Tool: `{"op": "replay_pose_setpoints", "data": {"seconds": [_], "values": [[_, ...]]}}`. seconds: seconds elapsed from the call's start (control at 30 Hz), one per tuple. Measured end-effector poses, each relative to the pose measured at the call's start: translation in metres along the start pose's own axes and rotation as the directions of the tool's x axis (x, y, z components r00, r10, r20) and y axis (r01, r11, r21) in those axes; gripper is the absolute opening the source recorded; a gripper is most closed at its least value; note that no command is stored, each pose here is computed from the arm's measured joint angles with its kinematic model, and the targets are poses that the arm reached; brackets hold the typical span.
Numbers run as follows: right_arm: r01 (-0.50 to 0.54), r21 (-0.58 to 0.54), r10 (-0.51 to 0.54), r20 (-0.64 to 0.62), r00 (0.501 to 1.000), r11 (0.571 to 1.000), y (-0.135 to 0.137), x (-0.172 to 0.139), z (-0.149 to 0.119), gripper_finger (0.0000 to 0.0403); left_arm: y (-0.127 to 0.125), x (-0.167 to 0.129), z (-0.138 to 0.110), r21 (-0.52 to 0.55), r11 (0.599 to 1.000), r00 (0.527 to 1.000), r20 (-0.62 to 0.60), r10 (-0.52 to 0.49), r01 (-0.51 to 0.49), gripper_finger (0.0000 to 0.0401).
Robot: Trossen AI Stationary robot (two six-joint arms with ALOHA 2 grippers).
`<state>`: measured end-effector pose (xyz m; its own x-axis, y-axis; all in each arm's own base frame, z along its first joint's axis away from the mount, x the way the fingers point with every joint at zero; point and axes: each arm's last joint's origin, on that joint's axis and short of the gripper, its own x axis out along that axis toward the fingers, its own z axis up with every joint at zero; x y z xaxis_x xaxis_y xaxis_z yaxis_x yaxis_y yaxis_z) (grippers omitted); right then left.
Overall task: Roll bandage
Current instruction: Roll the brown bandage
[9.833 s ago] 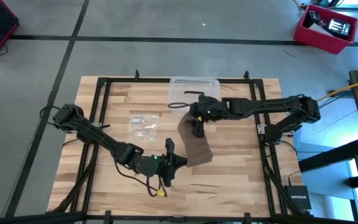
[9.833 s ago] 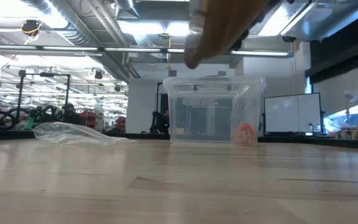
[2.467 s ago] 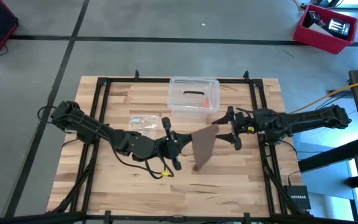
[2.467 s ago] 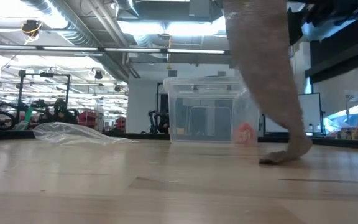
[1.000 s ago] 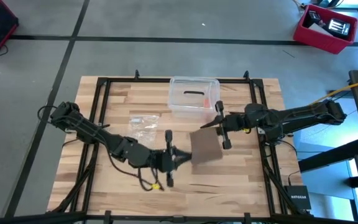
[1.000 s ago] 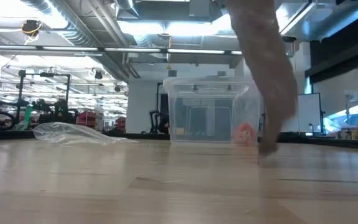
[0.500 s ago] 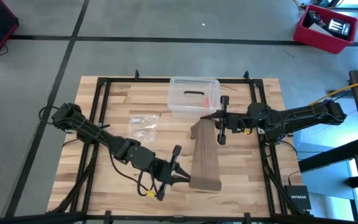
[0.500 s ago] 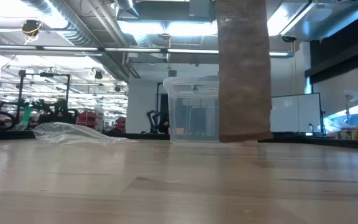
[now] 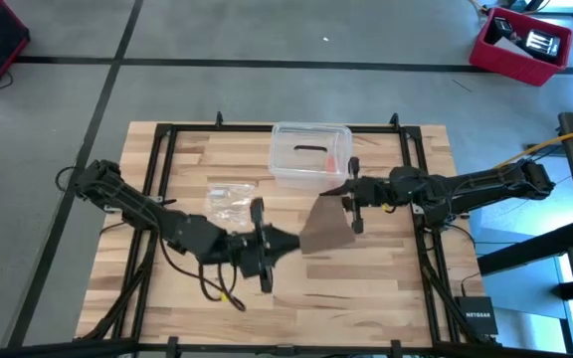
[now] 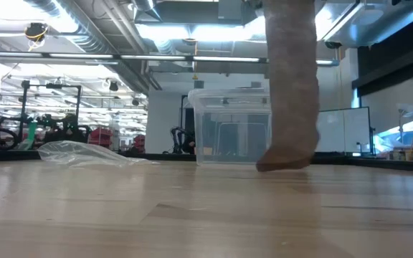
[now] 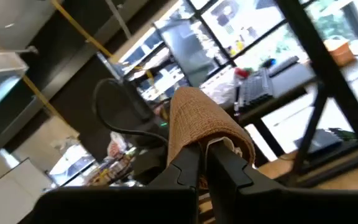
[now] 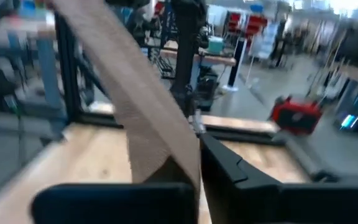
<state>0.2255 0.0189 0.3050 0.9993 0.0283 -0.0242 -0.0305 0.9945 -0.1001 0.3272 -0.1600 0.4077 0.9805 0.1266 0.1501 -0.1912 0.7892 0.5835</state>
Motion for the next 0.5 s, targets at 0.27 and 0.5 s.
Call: {"op": "replay_pose_setpoints", "data": {"seconds": [0.27,0.5], "values": [[-0.012,0.135,0.016,-0.027,1.0,0.991,0.0,-0.003,-0.001,0.0147,0.012,0.008,-0.01,-0.025,0.999,0.998,-0.046,0.037,-0.038,0.0007],[-0.039,0.101,0.035,0.034,0.999,0.994,-0.002,-0.018,0.016,0.0264,0.014,0.011,-0.017,-0.027,0.999,0.996,-0.083,0.032,-0.034,0.0007]]}}
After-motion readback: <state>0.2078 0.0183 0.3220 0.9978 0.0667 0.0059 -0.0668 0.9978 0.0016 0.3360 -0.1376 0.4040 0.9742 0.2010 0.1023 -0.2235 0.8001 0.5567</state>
